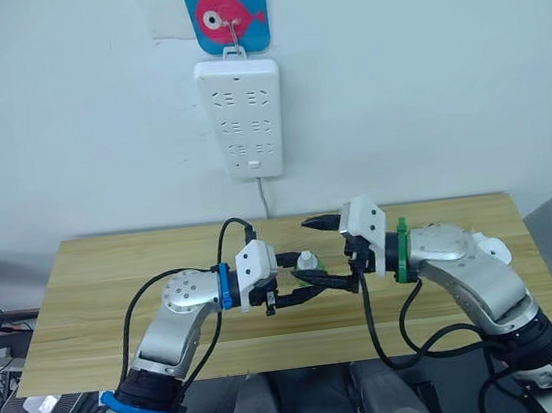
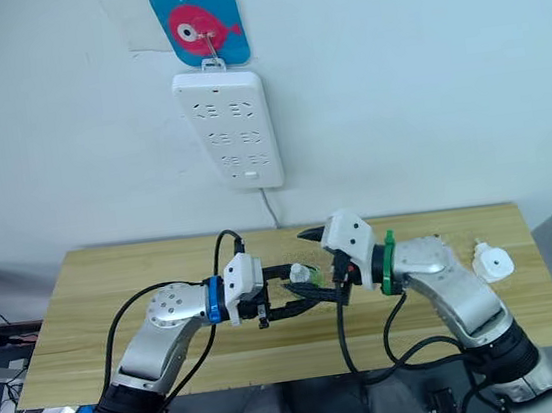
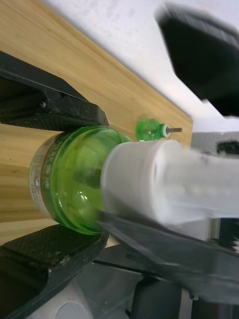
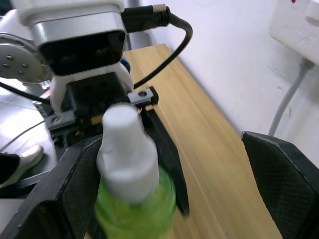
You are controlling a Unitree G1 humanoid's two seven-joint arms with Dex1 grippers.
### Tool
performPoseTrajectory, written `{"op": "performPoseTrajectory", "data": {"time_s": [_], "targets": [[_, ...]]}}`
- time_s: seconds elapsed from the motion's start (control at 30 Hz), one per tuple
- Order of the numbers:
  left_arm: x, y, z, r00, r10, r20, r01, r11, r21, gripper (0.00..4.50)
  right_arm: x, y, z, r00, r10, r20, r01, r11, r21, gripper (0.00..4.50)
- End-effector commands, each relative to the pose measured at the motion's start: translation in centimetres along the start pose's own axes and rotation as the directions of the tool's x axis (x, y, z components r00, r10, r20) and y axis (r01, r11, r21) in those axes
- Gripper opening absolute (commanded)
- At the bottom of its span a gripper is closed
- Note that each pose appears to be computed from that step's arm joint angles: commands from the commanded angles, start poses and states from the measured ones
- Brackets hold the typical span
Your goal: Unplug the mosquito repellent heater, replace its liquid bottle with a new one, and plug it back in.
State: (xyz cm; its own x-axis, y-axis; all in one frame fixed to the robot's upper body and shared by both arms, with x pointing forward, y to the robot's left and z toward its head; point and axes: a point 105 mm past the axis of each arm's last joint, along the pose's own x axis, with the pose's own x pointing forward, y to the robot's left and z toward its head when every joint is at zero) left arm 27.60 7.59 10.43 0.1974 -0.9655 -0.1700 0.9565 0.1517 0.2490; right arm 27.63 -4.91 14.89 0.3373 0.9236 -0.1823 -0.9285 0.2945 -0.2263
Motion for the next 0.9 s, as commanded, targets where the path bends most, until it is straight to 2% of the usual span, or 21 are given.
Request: {"op": "performPoseTrajectory", "data": {"time_s": [0.03, 0.2, 0.33, 0.43, 0.5, 0.9], "targets": [[-0.1, -0.8, 0.6, 0.999, -0.037, 0.020, 0.036, 0.999, 0.023, 2.25, -2.9, -1.6, 0.8, 0.998, -0.063, 0.007, 0.064, 0.998, -0.024, 4.47], [-0.4, -0.8, 0.4, 0.999, -0.036, 0.015, 0.036, 0.999, 0.022, 2.25, -4.2, -0.2, 0.9, 0.999, 0.047, -0.022, -0.047, 0.999, 0.005, 4.47], [-0.4, -0.8, 0.3, 0.999, -0.036, 0.013, 0.036, 0.999, 0.023, 2.25, -4.2, 1.2, 2.3, 0.990, 0.136, 0.035, -0.138, 0.987, 0.086, 4.47], [-0.4, -0.9, 0.3, 0.999, -0.038, 0.012, 0.038, 0.999, 0.023, 2.25, -3.7, 1.5, 3.1, 0.988, 0.144, 0.063, -0.150, 0.983, 0.108, 3.88], [-0.4, -0.9, 0.3, 0.999, -0.040, 0.012, 0.039, 0.999, 0.022, 2.25, -3.2, 1.6, 3.4, 0.988, 0.139, 0.070, -0.147, 0.983, 0.112, 3.23], [-0.1, -1.5, 0.6, 0.998, -0.066, 0.016, 0.066, 0.997, 0.031, 2.25, -0.5, 2.3, 3.9, 0.984, 0.119, 0.131, -0.139, 0.977, 0.161, 3.23]]}}
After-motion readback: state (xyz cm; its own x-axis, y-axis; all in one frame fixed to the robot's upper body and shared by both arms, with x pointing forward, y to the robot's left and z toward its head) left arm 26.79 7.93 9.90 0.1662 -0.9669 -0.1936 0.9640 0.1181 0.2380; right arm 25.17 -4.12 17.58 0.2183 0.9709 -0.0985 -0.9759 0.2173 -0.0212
